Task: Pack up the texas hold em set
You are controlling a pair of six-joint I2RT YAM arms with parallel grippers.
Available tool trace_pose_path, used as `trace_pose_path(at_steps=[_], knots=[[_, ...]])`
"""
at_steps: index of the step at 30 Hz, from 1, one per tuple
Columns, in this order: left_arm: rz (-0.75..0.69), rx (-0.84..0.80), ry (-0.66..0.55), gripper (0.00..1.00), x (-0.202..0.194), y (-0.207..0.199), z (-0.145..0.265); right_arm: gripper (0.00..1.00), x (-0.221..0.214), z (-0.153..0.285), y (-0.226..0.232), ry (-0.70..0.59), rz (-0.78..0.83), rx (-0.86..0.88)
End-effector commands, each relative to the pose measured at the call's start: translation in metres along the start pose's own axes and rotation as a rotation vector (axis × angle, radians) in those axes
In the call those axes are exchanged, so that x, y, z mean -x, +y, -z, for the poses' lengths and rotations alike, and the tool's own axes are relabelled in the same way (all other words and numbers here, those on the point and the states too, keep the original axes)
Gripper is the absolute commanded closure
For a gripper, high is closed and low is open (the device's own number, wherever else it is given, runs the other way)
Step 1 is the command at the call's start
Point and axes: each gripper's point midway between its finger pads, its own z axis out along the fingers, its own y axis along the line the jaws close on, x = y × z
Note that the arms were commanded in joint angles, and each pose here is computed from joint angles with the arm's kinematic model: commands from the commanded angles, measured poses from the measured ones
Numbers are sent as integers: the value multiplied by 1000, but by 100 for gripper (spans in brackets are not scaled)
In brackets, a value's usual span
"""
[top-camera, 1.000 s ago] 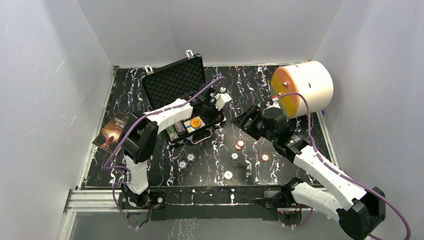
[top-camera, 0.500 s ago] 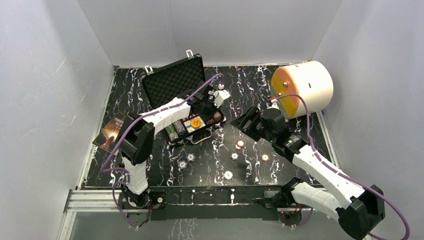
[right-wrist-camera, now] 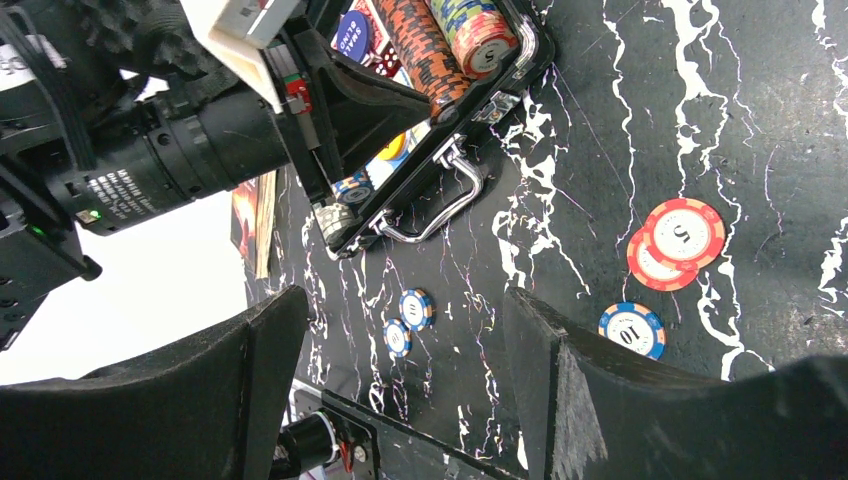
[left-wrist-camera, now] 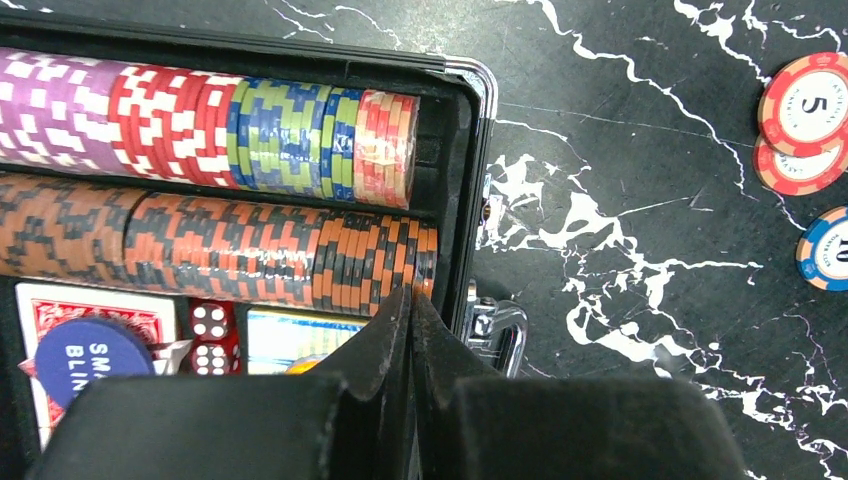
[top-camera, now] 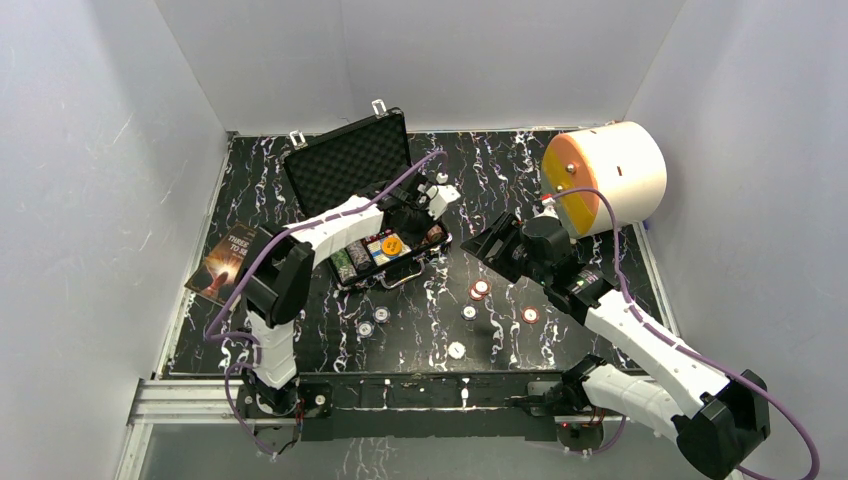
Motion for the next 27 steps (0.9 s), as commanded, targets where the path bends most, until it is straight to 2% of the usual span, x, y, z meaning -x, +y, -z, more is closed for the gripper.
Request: trace_pose_path(at_steps=[1, 8, 13, 18, 22, 25, 27], knots=[[22, -28, 27, 100, -5, -2, -4, 21, 2, -2, -1, -17, -9, 2], [29, 9, 30, 100, -2, 5, -6, 21, -2, -6, -9, -5, 20, -16], [36, 90, -99, 100, 34, 19, 31, 21, -7, -16, -40, 16, 122, -150], [83, 127, -228, 89, 56, 21, 83, 21, -5, -24, -80, 45, 269, -342], [167, 145, -296, 82, 55, 13, 116, 20, -8, -31, -101, 137, 352, -493], [259, 167, -361, 75, 52, 9, 140, 20, -14, -45, -112, 195, 395, -542], [339, 179, -400, 73, 43, 5, 150, 24, -13, -53, -113, 207, 420, -552]])
